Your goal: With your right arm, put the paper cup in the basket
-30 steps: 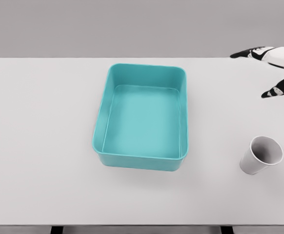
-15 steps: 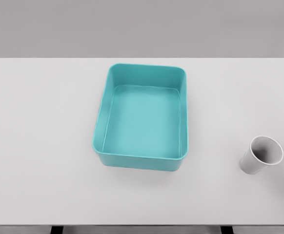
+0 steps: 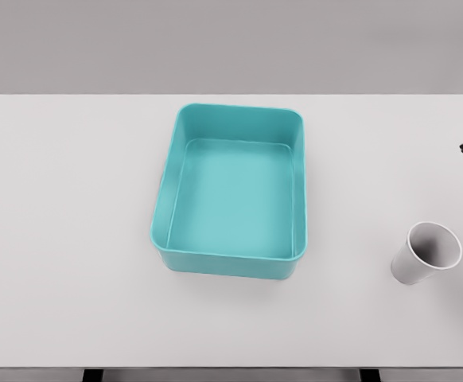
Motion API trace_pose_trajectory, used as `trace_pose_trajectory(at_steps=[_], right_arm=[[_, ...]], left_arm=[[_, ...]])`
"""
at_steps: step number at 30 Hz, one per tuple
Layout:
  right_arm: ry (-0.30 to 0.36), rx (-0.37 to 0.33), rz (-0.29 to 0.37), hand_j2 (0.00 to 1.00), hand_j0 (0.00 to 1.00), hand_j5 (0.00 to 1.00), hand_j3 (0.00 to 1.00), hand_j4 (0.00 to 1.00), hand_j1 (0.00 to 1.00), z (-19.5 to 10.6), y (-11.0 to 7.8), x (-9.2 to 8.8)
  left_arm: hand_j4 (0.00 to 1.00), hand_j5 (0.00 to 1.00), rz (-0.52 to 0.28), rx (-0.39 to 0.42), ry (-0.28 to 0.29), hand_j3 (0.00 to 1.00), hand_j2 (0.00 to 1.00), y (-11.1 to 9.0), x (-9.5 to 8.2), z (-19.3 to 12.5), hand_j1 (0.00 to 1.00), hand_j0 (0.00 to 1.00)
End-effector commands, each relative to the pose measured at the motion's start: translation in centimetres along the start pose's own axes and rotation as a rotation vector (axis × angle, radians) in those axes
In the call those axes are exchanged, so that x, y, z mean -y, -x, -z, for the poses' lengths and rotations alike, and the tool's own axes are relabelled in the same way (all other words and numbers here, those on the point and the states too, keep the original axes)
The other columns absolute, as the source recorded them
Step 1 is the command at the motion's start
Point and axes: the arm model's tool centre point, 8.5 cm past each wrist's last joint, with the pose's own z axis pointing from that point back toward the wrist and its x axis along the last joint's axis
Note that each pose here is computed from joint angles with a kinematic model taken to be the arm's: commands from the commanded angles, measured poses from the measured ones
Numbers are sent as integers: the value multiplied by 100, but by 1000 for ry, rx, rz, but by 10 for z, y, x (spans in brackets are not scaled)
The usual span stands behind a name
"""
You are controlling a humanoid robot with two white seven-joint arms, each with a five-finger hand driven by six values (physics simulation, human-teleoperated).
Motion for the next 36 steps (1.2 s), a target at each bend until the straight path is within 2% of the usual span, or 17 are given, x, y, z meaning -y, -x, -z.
trace_pose_trajectory(at_steps=[1,4,6,13,17,22,28,33,36], right_arm=[[-14,15,-18,100,100,100,100,100,100,3,-7,-2],[-26,6,-14,100,100,100,100,100,100,3,-3,-7],[-48,-13,-38,100,100,100,100,100,100,4,0,-12],[-75,1,-42,100,100,100,100,100,100,5,4,-22],[-109,1,-39,100,100,100,100,100,100,6,9,-35],[-128,8,-46,100,100,100,100,100,100,5,11,-41],[-146,37,-56,100,100,100,100,100,100,9,3,-45],[-164,27,-47,100,100,100,100,100,100,9,8,-53],[-176,31,-65,100,100,100,100,100,100,8,9,-56]], left_arm=[[100,100,0,0,0,100,100,0,0,0,100,100],[100,100,0,0,0,100,100,0,0,0,100,100],[100,100,0,0,0,100,100,0,0,0,100,100],[100,100,0,0,0,100,100,0,0,0,100,100],[100,100,0,1,0,100,100,0,0,0,100,100],[100,100,0,0,0,100,100,0,0,0,100,100],[100,100,0,0,0,100,100,0,0,0,100,100],[100,100,0,0,0,100,100,0,0,0,100,100],[100,100,0,0,0,100,100,0,0,0,100,100]])
